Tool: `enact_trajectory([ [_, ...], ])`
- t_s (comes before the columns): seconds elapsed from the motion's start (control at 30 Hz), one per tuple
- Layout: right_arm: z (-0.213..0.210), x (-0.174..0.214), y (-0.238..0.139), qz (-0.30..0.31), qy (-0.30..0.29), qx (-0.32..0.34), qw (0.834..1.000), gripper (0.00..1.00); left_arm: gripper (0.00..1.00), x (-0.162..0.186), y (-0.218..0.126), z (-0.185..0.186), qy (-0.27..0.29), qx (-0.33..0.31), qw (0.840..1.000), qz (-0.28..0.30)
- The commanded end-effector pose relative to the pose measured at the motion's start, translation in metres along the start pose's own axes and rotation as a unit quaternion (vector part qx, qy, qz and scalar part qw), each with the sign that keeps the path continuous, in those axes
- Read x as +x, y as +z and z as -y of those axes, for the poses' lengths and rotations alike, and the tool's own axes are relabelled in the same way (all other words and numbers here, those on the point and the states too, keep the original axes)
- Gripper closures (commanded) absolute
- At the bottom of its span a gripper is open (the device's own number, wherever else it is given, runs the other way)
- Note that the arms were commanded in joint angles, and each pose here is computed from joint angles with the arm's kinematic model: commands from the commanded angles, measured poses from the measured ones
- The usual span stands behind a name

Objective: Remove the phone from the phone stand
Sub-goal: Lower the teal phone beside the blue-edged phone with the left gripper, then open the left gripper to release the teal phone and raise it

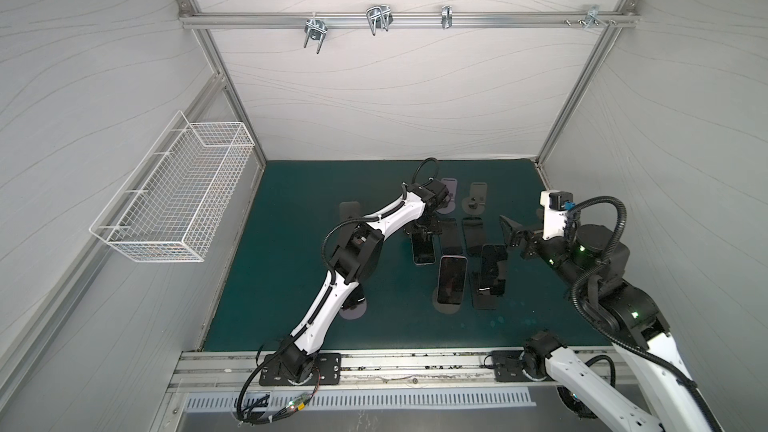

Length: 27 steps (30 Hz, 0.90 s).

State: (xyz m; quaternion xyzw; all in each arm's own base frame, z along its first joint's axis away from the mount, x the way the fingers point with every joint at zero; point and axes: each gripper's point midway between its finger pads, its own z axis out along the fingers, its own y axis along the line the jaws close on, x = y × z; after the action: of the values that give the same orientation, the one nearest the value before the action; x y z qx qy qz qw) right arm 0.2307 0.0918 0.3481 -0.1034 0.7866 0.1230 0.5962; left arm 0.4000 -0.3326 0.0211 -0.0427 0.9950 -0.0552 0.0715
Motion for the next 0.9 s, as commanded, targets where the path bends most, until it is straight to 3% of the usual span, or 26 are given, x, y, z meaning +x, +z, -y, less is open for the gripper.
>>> enact_trajectory([
  [0.0, 0.000, -0.002, -0.001, 0.007, -0.001, -0.002, 1.000, 0.01, 0.16, 0.010, 0.018, -0.008, 0.000, -0.014, 1.000, -0.022],
  [0.23, 0.001, -0.001, -0.004, 0.008, 0.002, -0.001, 1.000, 0.01, 0.16, -0.002, -0.006, -0.002, 0.017, -0.010, 1.000, 0.012],
  [0.53, 0.001, -0.001, -0.002, 0.000, 0.027, 0.002, 1.000, 0.01, 0.12, -0.039, -0.104, 0.011, 0.045, 0.036, 0.991, 0.121],
  [0.87, -0.003, 0.002, 0.003, -0.005, 0.049, -0.008, 0.999, 0.01, 0.00, -0.060, -0.193, -0.025, 0.072, 0.033, 0.977, 0.200],
])
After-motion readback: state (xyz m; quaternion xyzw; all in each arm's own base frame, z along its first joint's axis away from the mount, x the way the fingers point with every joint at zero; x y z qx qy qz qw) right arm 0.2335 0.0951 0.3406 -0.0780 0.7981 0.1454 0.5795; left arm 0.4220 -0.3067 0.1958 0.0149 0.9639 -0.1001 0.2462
